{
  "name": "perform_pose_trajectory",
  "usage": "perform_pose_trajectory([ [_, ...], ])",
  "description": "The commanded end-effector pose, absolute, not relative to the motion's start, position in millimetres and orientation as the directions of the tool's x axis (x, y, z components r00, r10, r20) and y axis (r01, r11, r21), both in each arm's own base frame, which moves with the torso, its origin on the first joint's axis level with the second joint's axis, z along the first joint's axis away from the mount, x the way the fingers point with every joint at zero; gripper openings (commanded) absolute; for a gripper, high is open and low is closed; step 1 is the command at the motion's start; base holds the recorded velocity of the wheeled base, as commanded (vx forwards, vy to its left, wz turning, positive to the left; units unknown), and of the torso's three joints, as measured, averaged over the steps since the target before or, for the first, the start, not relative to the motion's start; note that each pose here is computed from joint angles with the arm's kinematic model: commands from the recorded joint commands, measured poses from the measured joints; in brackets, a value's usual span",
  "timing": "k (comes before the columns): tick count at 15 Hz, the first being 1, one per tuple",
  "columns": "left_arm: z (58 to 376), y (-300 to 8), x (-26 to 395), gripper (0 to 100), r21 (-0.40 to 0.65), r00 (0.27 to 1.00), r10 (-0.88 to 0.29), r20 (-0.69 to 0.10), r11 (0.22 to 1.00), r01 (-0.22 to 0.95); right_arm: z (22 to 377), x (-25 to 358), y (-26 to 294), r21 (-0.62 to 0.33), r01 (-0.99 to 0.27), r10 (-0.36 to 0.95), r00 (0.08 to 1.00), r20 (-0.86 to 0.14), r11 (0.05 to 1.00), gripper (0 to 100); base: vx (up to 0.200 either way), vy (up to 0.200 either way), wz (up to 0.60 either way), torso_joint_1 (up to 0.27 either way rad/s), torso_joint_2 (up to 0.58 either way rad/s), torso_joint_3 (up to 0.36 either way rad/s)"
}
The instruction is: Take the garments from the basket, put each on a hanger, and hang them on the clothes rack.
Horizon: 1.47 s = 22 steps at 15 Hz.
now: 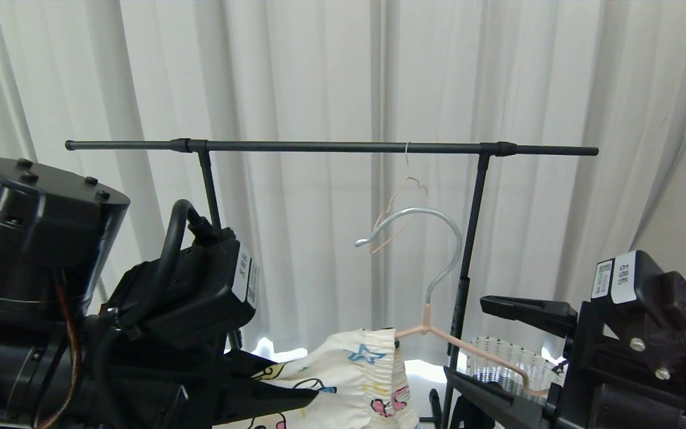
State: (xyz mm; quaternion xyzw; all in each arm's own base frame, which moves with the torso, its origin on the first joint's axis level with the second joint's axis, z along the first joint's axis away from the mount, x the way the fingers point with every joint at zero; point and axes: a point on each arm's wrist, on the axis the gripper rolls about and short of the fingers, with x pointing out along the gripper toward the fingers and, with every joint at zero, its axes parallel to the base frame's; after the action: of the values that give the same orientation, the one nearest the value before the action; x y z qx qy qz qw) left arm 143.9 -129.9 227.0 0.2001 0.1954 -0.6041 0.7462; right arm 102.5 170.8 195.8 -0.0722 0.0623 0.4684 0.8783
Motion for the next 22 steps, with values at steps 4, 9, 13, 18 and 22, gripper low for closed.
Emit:
perform_pose_trajectory([
  [4, 221, -116, 147, 0, 0.1, 0.311, -0.762, -0.569, 0.31, 0.945, 195, 104, 169, -0.08, -0.826, 0.806, 0.562, -0.184, 0.558, 100, 0.0, 0.0, 0.0, 0.0, 0.0, 0.0],
  [9, 226, -96, 152, 0, 0.183, 0.496, -0.655, -0.571, 0.487, 0.854, 185, 109, 177, -0.067, -0.828, 0.799, 0.555, -0.231, 0.556, 100, 0.0, 0.0, 0.0, 0.0, 0.0, 0.0],
  [13, 248, -99, 160, 0, 0.151, 0.646, -0.655, -0.392, 0.647, 0.747, 175, 120, 195, 0.124, -0.793, 0.787, 0.548, -0.282, 0.597, 100, 0.0, 0.0, 0.0, 0.0, 0.0, 0.0],
  [18, 261, -98, 152, 0, 0.187, 0.683, -0.665, -0.302, 0.661, 0.726, 191, 160, 236, 0.393, -0.613, 0.719, 0.657, -0.228, 0.685, 100, 0.0, 0.0, 0.0, 0.0, 0.0, 0.0],
  [22, 263, -101, 146, 0, 0.191, 0.664, -0.689, -0.291, 0.638, 0.746, 186, 158, 254, 0.409, -0.623, 0.738, 0.631, -0.241, 0.667, 100, 0.0, 0.0, 0.0, 0.0, 0.0, 0.0],
])
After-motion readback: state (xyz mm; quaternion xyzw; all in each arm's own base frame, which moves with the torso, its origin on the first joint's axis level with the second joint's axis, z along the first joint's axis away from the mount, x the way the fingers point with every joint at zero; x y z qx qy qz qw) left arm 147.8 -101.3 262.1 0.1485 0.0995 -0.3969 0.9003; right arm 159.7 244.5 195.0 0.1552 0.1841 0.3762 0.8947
